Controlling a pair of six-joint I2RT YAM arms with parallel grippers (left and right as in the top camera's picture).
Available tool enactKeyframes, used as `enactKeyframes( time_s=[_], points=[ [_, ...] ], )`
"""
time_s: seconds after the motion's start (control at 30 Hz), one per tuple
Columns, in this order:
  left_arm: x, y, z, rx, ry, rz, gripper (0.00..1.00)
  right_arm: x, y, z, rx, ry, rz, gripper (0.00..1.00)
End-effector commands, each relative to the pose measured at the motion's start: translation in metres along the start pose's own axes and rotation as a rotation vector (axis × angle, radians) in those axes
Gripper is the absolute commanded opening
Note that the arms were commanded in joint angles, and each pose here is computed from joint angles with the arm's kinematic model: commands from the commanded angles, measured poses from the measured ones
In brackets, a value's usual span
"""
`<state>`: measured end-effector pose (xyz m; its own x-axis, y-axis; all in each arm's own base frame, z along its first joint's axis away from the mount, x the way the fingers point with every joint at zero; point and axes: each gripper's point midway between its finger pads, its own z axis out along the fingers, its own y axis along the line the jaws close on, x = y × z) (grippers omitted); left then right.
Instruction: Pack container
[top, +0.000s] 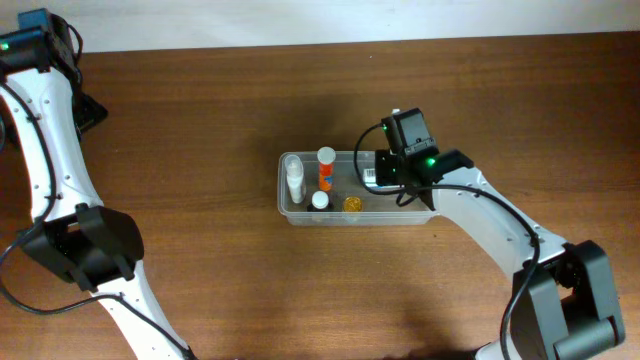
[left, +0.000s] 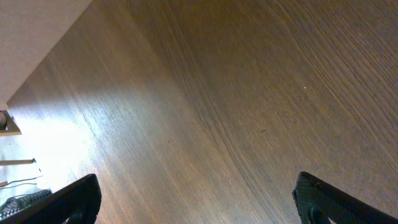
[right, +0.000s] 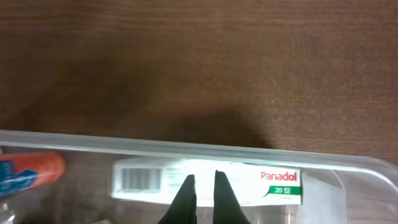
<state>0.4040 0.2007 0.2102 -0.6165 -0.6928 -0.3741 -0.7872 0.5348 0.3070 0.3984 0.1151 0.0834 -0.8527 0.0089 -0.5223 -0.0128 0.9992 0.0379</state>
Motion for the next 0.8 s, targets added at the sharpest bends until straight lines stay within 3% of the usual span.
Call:
enactKeyframes(
  time_s=[0.0,0.77],
  points=[
    [-0.004,0.001,-0.003,-0.003,-0.020,0.003,0.99,0.011,-0.010,0.010,0.014,0.022,0.011,0.04],
    [-0.004,0.001,-0.004,-0.003,-0.020,0.003,0.99,0.032,-0.011,0.037,0.020,0.067,0.006,0.04]
  ],
)
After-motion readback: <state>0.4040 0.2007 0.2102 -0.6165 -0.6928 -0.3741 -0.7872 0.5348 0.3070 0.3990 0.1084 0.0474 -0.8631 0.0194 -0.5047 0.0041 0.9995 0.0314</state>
